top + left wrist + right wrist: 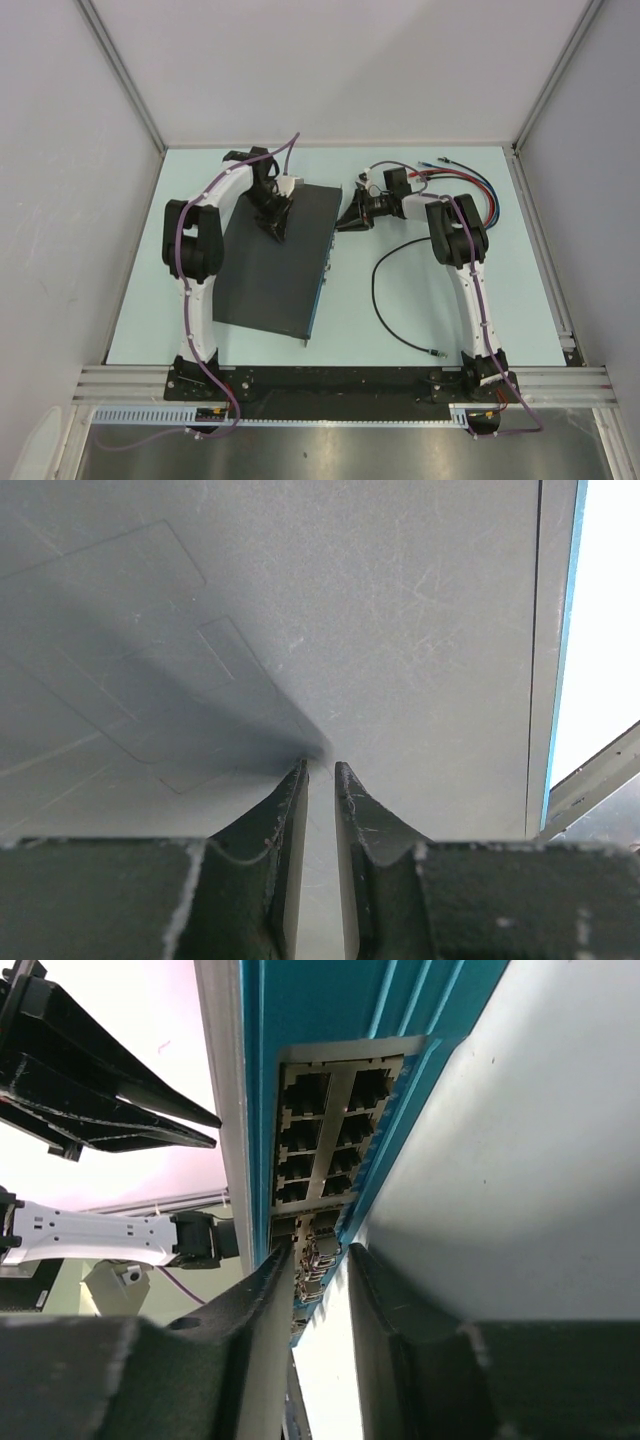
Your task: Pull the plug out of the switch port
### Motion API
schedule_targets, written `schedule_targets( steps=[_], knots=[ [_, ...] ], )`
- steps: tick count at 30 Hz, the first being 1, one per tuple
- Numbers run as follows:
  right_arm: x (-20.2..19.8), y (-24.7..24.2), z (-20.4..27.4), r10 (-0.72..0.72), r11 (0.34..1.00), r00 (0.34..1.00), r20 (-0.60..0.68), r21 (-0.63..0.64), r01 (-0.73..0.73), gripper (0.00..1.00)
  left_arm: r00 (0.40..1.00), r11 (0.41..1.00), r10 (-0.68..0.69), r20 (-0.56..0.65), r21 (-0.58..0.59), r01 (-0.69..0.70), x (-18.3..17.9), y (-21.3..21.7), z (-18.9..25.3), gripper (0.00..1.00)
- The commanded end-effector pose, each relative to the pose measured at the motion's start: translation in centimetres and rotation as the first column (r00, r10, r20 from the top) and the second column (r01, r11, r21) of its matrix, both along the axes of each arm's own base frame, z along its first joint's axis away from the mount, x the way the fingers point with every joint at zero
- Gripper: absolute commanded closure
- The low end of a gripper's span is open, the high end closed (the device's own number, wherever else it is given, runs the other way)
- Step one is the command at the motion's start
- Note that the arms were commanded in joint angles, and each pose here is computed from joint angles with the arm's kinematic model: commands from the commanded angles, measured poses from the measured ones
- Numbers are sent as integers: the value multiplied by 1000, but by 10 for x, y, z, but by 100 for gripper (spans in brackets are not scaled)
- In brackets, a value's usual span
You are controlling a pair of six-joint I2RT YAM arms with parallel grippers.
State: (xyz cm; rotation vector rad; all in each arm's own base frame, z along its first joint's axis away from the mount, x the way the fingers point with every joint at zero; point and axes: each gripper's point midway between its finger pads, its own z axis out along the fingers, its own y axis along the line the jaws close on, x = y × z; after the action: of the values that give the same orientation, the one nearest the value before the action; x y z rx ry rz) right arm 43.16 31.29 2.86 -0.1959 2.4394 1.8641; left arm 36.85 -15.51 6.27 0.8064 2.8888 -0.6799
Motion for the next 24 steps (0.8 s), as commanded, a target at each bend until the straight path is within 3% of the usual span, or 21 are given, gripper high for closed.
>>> schedule_targets(
  steps=[1, 10, 14, 24],
  knots=[
    [-37, 17, -68, 45, 992, 997, -61, -118, -52, 64, 999, 1000, -14, 46, -7, 14, 11, -3, 9, 78],
    [-44, 29, -66, 30, 999, 997, -67, -18, -32, 76, 999, 999, -33, 30, 1, 33, 6, -8, 3, 77],
    [-44, 24, -63, 16, 1000, 997, -73, -10, -17, 90, 999, 999, -38, 24, -3, 38, 5, -10, 1, 77],
    [-35, -27, -49, -31, 995, 998, -48, -100, 26, 96, 999, 999, -35, 36, -15, 36, 12, -11, 0, 77]
  ],
)
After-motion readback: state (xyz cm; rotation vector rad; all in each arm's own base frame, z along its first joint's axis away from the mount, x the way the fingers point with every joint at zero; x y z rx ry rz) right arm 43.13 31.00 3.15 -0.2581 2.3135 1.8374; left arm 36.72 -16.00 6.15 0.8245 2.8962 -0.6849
